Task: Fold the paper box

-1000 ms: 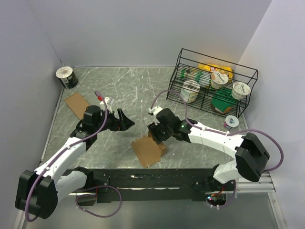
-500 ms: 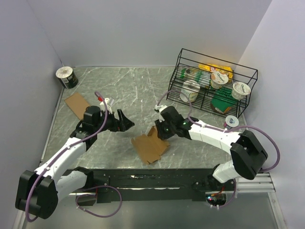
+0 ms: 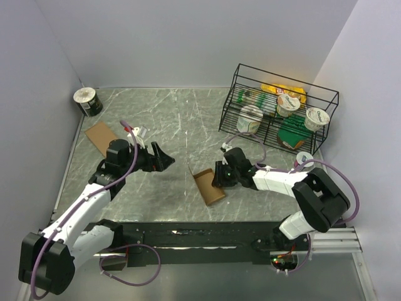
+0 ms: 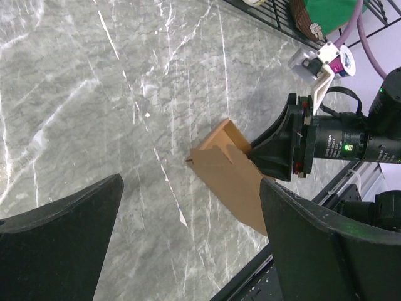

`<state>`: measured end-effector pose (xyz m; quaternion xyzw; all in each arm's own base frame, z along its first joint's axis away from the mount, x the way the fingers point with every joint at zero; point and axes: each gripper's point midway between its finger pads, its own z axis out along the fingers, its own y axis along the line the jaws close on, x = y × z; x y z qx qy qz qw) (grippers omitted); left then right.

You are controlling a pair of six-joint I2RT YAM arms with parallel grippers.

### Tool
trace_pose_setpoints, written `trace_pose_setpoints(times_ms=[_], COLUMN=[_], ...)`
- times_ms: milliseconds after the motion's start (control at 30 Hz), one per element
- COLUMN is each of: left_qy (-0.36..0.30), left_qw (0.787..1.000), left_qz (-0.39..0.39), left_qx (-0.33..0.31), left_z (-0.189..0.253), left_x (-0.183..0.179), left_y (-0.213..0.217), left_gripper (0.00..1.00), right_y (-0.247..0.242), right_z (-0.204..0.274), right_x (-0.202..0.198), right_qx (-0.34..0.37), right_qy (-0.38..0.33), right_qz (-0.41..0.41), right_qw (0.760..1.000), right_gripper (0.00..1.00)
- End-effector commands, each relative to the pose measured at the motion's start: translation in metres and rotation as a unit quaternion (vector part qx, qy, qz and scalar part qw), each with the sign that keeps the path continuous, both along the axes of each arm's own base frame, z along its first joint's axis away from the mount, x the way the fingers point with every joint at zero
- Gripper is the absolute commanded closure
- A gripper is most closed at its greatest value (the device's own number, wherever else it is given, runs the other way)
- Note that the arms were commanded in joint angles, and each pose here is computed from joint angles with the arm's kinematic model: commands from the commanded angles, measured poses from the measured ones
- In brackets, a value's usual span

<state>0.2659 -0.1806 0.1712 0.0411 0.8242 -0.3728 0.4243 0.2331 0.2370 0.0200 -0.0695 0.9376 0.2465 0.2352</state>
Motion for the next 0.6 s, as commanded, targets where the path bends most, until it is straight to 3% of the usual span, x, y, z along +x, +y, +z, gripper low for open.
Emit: trace_pose_setpoints(times_ms=[0, 200, 567], left_qy=[0.002, 0.035, 0.125], left_qw=[1.000, 0.999, 0.990], left_qz=[-0.018, 0.001, 0.061], left_qx=[-0.017, -0.026, -0.022], left_z=[0.005, -0.024, -0.096], left_x=[-0.001, -0.006, -0.029], left_y=[-0.007, -0.004, 0.004], left_gripper=[0.04, 0.04, 0.04], right_y=[0.014, 0.011, -0.040], right_z=[0.006, 0.006, 0.028], right_x=[0.009, 0.010, 0.018], right_qx=[0.075, 0.088, 0.019], right_qy=[-0.009, -0.013, -0.085], right_qz=[-0.053, -0.081, -0.126], right_qw=[0.996, 0.993, 0.988], right_gripper=[0.49, 0.28, 0.24])
